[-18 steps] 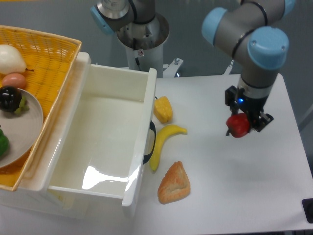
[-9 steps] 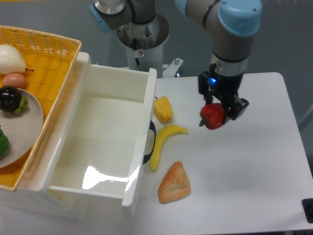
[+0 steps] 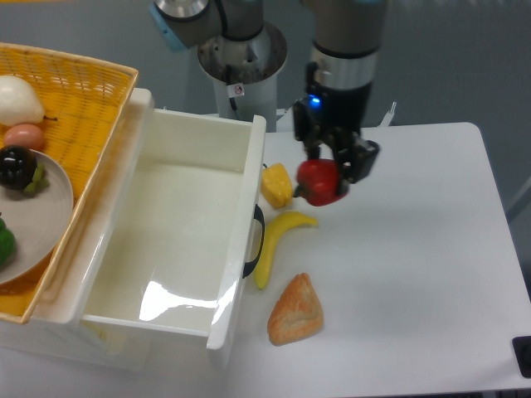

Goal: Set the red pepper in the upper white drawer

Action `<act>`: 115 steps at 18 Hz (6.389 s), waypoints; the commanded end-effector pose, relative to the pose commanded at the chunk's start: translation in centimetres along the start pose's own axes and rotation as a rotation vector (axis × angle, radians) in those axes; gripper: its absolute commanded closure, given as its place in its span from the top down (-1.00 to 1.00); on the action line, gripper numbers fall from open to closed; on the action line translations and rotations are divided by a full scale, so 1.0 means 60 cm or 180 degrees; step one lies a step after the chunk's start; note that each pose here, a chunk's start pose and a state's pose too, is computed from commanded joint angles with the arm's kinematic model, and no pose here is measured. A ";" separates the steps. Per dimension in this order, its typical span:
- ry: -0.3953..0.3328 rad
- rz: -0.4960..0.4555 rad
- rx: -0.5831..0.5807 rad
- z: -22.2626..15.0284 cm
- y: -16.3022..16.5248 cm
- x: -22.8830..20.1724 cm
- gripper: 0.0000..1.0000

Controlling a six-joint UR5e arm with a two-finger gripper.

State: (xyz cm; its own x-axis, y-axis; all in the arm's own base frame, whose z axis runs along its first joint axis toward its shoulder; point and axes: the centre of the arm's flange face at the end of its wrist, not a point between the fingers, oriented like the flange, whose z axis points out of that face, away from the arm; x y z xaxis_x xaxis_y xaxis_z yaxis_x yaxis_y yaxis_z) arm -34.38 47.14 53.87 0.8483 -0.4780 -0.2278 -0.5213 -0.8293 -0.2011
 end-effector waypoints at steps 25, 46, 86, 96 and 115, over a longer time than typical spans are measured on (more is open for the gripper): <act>0.0542 0.0811 0.0055 0.150 -0.144 0.115 -0.60; 0.0827 0.1187 -0.0046 0.234 -0.187 0.157 -0.22; 0.0460 -0.0149 0.0302 0.135 -0.131 0.108 1.00; 0.0666 -0.1867 0.0810 0.086 -0.094 0.068 1.00; 0.0057 -0.2405 -0.0145 0.094 0.185 -0.046 1.00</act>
State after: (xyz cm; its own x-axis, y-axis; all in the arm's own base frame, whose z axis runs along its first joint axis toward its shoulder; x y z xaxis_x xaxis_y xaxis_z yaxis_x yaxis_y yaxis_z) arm -43.03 40.88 46.87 0.9749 0.2209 -0.0280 0.2066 -0.9442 -0.2567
